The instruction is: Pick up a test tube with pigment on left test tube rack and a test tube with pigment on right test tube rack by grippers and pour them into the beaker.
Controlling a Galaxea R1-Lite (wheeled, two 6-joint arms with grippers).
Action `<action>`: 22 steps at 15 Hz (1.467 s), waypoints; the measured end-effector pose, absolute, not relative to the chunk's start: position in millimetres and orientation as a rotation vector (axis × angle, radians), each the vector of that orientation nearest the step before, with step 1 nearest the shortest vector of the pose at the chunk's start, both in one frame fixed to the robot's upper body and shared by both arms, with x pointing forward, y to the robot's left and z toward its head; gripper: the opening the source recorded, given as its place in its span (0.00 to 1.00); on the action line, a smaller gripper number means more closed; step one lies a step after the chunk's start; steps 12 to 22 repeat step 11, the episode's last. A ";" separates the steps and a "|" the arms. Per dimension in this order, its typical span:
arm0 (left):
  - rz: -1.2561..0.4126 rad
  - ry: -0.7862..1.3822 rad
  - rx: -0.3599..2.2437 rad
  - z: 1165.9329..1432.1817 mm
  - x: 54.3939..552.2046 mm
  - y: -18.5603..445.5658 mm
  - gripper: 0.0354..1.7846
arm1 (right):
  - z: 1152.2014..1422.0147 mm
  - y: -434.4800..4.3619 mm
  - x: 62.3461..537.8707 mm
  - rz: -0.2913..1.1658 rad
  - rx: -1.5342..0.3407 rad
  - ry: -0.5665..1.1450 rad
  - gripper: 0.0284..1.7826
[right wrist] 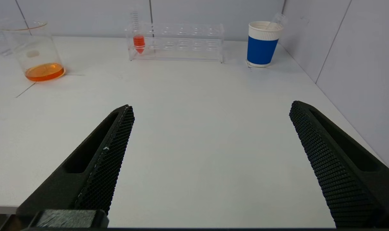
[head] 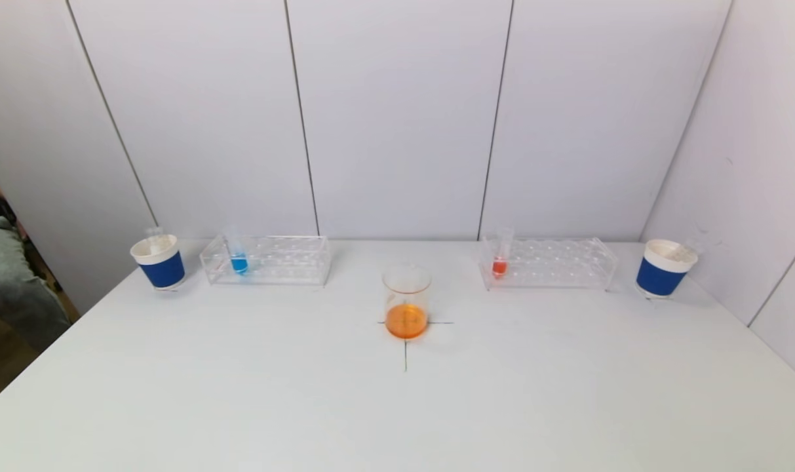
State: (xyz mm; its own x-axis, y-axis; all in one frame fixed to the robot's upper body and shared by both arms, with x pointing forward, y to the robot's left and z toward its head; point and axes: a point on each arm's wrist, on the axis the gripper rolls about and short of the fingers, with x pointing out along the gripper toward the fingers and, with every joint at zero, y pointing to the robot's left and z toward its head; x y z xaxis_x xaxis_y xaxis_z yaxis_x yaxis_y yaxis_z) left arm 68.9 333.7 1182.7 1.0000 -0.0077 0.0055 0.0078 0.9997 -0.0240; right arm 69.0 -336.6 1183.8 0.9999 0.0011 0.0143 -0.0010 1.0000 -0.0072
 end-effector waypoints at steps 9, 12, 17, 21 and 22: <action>-0.008 -0.005 -0.024 1182.7 69.0 333.7 0.99 | 1184.0 -336.6 69.0 -0.001 -0.001 -0.016 0.99; -0.008 -0.005 -0.024 1182.7 69.0 333.7 0.99 | 1184.0 -336.6 69.0 -0.001 0.004 -0.015 0.99; -0.008 -0.005 -0.024 1182.7 69.0 333.7 0.99 | 1184.0 -336.6 69.0 -0.001 0.004 -0.015 0.99; -0.008 -0.005 -0.024 1182.7 69.0 333.7 0.99 | 1184.0 -336.6 69.0 -0.001 0.004 -0.015 0.99; -0.008 -0.005 -0.024 1182.7 69.0 333.7 0.99 | 1184.0 -336.6 69.0 -0.001 0.004 -0.015 0.99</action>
